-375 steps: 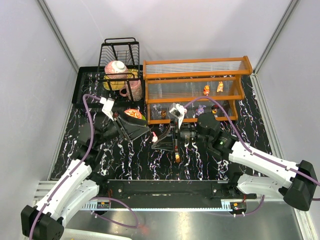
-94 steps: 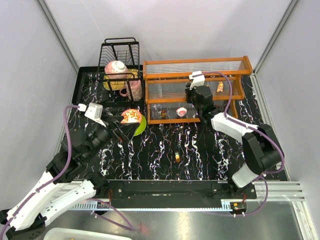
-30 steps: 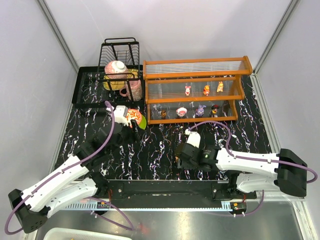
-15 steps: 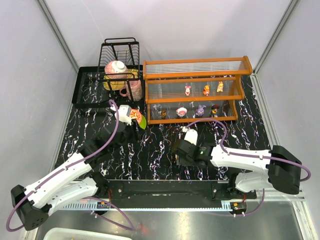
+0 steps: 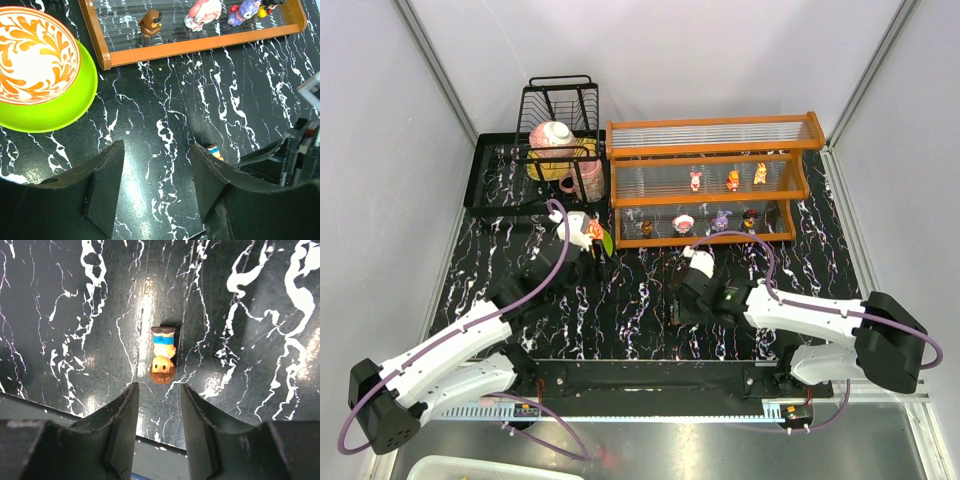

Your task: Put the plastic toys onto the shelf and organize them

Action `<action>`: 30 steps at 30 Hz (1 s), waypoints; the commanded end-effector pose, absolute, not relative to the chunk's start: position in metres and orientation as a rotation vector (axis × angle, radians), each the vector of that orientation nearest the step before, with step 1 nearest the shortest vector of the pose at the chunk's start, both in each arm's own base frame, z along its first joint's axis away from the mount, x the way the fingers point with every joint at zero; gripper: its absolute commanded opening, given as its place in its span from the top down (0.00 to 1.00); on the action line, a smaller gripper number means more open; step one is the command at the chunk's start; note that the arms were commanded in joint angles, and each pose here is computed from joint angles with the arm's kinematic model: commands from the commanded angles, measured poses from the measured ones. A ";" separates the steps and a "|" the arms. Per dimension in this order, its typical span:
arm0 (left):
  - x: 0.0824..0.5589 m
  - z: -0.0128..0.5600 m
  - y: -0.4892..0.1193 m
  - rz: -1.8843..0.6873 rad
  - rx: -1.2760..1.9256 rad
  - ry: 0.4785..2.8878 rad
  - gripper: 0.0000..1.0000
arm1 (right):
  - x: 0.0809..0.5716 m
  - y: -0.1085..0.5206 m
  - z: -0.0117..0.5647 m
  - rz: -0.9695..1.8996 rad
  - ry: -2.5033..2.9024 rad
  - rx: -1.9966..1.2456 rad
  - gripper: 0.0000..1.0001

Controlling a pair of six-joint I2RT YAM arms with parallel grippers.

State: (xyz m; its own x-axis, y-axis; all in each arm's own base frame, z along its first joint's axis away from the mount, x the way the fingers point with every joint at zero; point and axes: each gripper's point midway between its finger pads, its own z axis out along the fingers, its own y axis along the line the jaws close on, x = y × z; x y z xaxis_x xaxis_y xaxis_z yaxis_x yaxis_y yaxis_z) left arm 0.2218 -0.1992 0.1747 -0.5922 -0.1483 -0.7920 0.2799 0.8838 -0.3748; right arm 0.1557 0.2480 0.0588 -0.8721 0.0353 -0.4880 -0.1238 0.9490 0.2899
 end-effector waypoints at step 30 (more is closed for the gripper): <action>0.233 0.177 -0.209 -0.618 0.066 2.126 0.21 | 0.152 0.256 0.022 0.451 2.627 -0.119 0.67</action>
